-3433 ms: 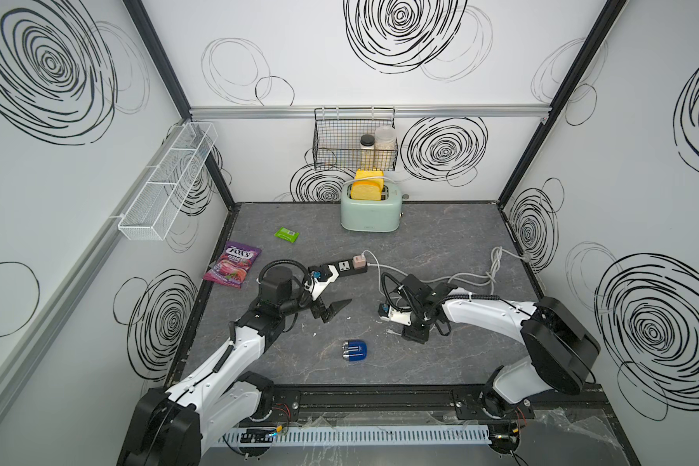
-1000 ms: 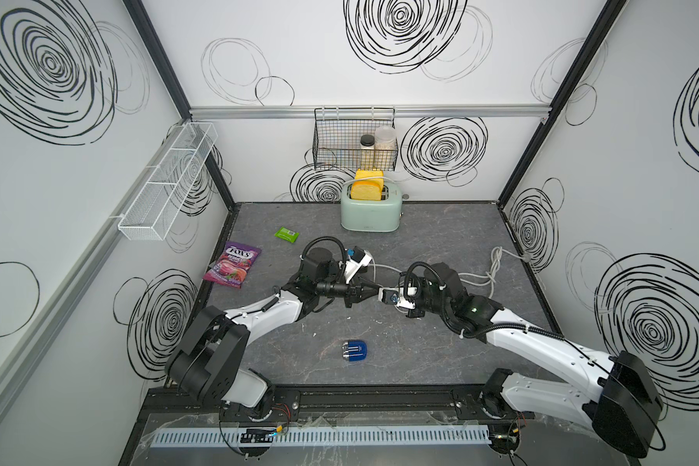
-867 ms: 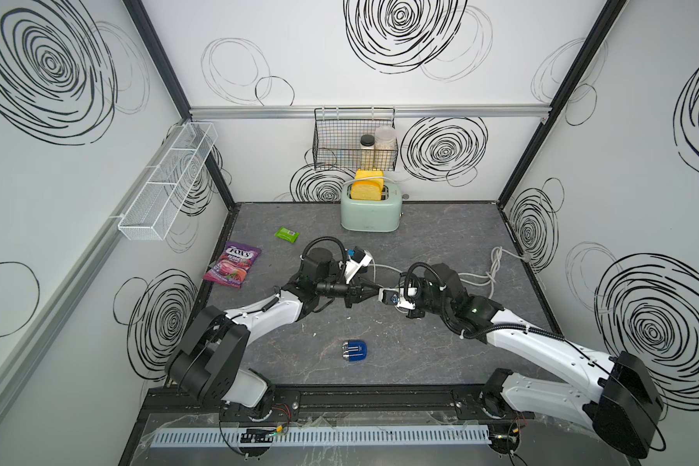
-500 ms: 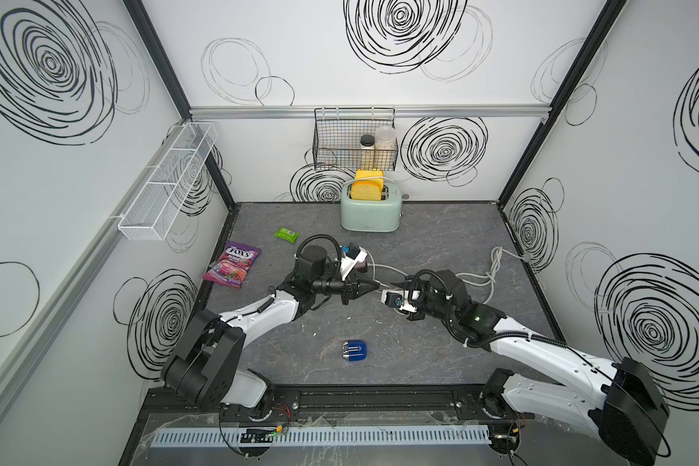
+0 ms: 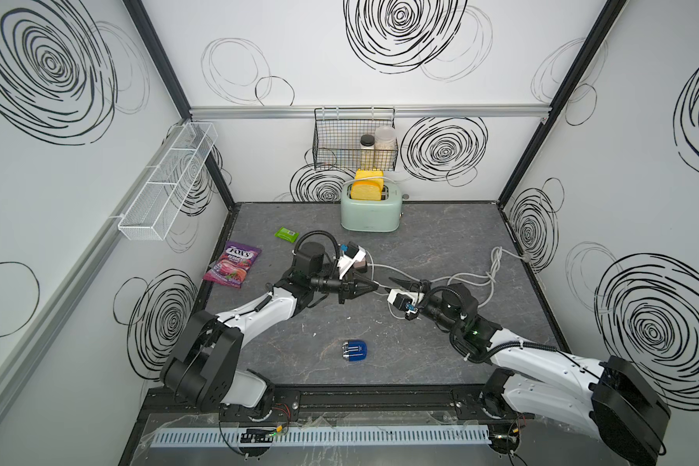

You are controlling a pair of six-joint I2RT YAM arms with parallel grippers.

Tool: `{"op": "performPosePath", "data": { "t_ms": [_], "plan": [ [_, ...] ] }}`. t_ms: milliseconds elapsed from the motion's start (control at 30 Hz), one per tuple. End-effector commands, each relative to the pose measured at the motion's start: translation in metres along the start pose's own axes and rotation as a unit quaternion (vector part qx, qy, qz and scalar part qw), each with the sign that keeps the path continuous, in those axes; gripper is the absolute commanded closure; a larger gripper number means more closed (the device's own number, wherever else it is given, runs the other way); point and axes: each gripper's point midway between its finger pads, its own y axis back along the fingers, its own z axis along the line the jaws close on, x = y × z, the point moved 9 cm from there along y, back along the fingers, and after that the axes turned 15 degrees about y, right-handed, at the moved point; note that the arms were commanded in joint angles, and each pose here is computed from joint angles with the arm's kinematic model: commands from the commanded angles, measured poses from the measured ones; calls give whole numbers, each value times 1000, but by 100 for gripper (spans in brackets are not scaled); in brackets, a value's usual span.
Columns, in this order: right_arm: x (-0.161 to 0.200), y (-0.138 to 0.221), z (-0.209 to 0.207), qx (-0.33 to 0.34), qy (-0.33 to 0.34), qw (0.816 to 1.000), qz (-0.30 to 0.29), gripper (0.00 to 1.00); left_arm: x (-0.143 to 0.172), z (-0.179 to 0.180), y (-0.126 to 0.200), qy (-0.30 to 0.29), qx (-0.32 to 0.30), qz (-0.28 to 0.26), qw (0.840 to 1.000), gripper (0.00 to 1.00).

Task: Charge the electric shaver
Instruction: Pick up the charging cable from the center of the board.

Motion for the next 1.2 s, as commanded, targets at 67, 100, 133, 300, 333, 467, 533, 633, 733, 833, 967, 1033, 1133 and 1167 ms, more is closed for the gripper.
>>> {"op": "performPosePath", "data": {
  "t_ms": [67, 100, 133, 300, 333, 467, 533, 633, 733, 833, 967, 1033, 1133, 1167],
  "plan": [
    [-15, -8, -9, 17, 8, 999, -45, 73, -10, -12, 3, -28, 35, 0, 999, 100],
    [-16, -9, -8, 17, 7, 999, -46, 75, -10, -13, 3, -28, 36, 1, 999, 100],
    [-16, -9, -7, 18, 7, 999, -46, 77, -10, -12, 3, -25, 39, 3, 999, 100],
    [-18, -10, -8, 22, 5, 998, -52, 86, -7, -9, 0, -15, 45, 10, 999, 100],
    [-18, -11, -7, 20, 5, 998, -51, 89, -7, -9, -1, -14, 47, 12, 999, 100],
    [-18, -13, -5, 19, 6, 999, -51, 100, -6, -8, -1, -8, 44, 12, 999, 100],
    [-19, -12, -6, 20, 6, 998, -51, 100, -6, -7, -1, -6, 38, 10, 999, 100],
    [-18, -10, -5, 17, 5, 999, -43, 100, -11, -2, 2, -4, 6, -11, 1000, 79],
    [-15, -9, -2, 6, 7, 999, -31, 100, -17, 0, 11, -8, -19, -43, 999, 31],
    [-13, -9, 0, 0, 5, 1000, -23, 100, -19, -2, 16, -14, -13, -56, 998, 25],
    [-13, -9, 0, 0, -1, 1000, -25, 100, -16, -4, 13, -12, 0, -46, 999, 27],
    [-14, -9, -1, 1, -3, 1000, -25, 100, -13, -5, 11, -11, 6, -40, 999, 30],
    [-13, -11, -2, 1, -3, 1000, -22, 100, -11, -6, 8, -11, 12, -30, 999, 42],
    [-14, -11, -2, 1, -3, 1000, -21, 100, -10, -6, 7, -10, 14, -28, 999, 46]
  ]
}}
